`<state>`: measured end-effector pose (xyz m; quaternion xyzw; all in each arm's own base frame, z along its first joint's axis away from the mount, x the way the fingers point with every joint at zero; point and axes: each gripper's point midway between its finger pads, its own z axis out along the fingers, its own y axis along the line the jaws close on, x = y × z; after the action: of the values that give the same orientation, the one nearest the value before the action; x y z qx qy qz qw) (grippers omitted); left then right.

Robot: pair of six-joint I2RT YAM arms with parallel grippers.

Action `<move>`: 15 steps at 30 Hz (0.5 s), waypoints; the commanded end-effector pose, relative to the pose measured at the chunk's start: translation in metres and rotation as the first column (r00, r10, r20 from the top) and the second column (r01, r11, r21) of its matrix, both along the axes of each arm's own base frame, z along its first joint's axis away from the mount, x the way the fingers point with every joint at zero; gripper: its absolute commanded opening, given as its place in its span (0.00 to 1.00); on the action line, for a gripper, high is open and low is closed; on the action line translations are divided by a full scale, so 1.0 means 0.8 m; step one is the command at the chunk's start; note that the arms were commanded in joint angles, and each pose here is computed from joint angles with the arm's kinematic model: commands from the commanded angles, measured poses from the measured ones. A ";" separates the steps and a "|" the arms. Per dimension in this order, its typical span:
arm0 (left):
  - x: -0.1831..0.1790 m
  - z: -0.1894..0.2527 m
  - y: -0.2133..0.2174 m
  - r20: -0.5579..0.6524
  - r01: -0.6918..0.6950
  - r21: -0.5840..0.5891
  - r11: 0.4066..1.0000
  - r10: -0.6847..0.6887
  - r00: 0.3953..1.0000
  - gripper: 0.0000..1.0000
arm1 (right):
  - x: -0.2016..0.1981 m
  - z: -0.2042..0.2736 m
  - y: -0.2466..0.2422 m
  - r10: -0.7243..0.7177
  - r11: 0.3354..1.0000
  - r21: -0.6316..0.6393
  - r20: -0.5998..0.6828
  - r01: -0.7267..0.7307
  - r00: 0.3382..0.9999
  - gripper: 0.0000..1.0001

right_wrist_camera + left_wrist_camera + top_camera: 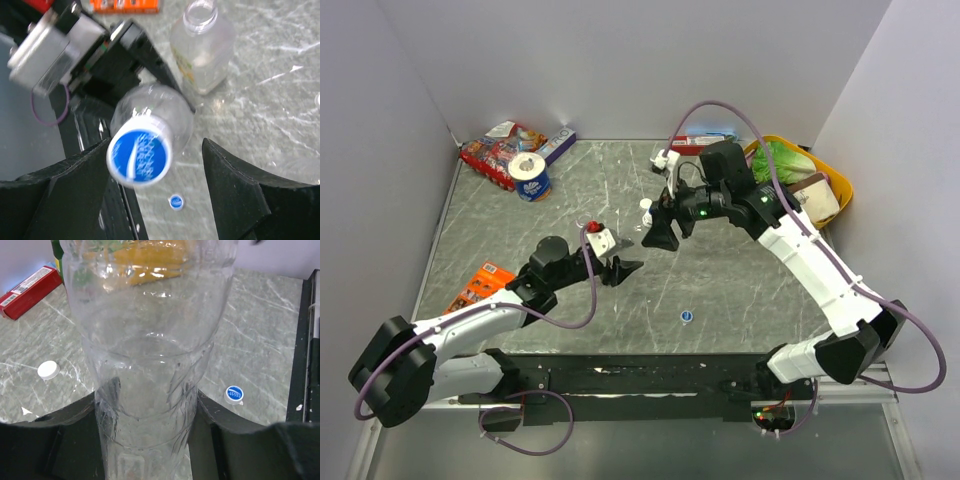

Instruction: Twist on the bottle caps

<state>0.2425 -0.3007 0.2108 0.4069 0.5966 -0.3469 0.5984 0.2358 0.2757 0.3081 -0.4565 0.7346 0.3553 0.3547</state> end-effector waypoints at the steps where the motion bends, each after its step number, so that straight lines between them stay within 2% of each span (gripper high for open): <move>1: -0.002 0.037 -0.013 0.014 0.041 -0.058 0.997 -0.040 0.999 0.01 | 0.021 0.041 0.019 -0.039 0.988 0.148 0.018 0.036 0.999 0.78; 10: -0.002 0.030 -0.016 -0.007 0.047 -0.042 0.998 -0.048 0.999 0.01 | 0.013 0.046 0.032 0.014 0.977 0.213 -0.027 -0.008 1.000 0.73; 15: -0.001 0.030 -0.017 -0.009 0.047 -0.047 0.998 -0.048 0.999 0.01 | 0.017 0.037 0.031 0.002 0.980 0.199 -0.031 0.004 1.000 0.67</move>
<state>0.2427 -0.3066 0.2127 0.4082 0.6027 -0.3588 0.5843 0.2457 0.2972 0.3313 -0.4129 0.7135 0.4243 0.3747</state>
